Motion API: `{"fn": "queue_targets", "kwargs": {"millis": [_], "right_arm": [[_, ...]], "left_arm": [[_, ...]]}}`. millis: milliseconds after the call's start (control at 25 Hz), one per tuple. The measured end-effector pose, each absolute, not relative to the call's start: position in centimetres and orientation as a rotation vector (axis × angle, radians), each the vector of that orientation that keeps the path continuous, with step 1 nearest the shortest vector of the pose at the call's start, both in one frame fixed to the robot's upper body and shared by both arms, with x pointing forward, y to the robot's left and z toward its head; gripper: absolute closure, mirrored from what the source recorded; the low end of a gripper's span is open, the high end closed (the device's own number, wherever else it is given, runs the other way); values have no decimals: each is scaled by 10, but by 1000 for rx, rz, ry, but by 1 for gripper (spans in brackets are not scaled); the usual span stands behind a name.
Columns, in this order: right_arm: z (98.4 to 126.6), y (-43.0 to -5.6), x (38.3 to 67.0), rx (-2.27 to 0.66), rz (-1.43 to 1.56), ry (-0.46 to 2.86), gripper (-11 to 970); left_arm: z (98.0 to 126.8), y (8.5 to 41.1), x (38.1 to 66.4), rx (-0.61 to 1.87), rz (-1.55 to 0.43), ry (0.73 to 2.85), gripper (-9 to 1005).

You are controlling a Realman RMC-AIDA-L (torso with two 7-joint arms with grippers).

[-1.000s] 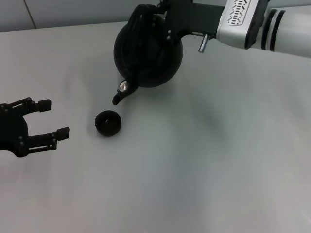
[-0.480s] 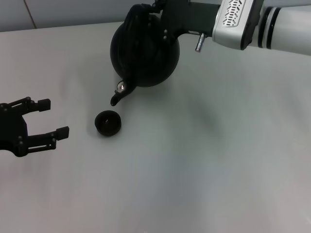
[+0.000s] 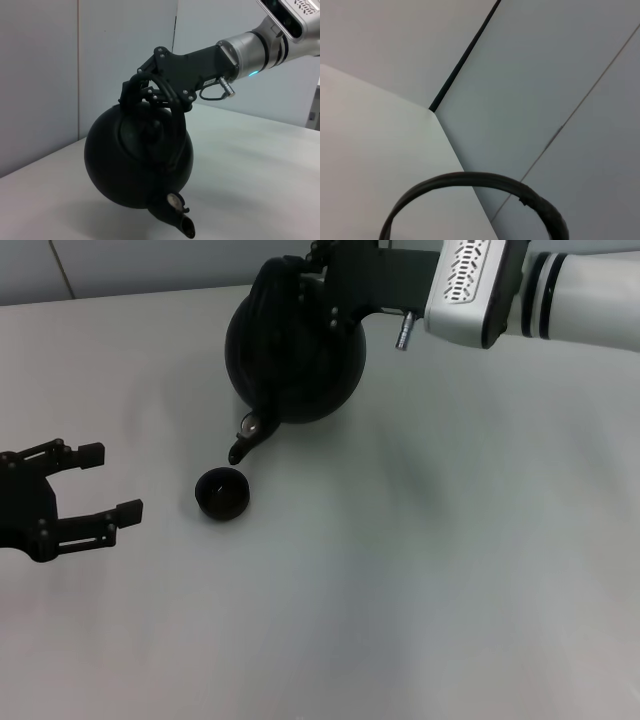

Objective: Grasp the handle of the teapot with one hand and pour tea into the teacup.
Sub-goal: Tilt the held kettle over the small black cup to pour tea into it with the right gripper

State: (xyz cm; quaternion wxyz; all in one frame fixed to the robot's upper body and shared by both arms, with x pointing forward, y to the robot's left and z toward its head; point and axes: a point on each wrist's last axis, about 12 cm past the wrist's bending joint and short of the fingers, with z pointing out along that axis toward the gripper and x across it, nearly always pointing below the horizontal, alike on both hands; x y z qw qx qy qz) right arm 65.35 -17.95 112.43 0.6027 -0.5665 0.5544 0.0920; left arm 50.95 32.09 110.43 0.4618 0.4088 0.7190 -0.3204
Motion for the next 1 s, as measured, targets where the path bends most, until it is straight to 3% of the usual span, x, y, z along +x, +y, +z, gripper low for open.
{"fn": "queue_targets", "kwargs": {"millis": [1000], "right_arm": [[1131, -175, 656, -1348, 181, 1228, 878]], "left_arm": [[1105, 320, 515, 983, -775, 1782, 137]]}}
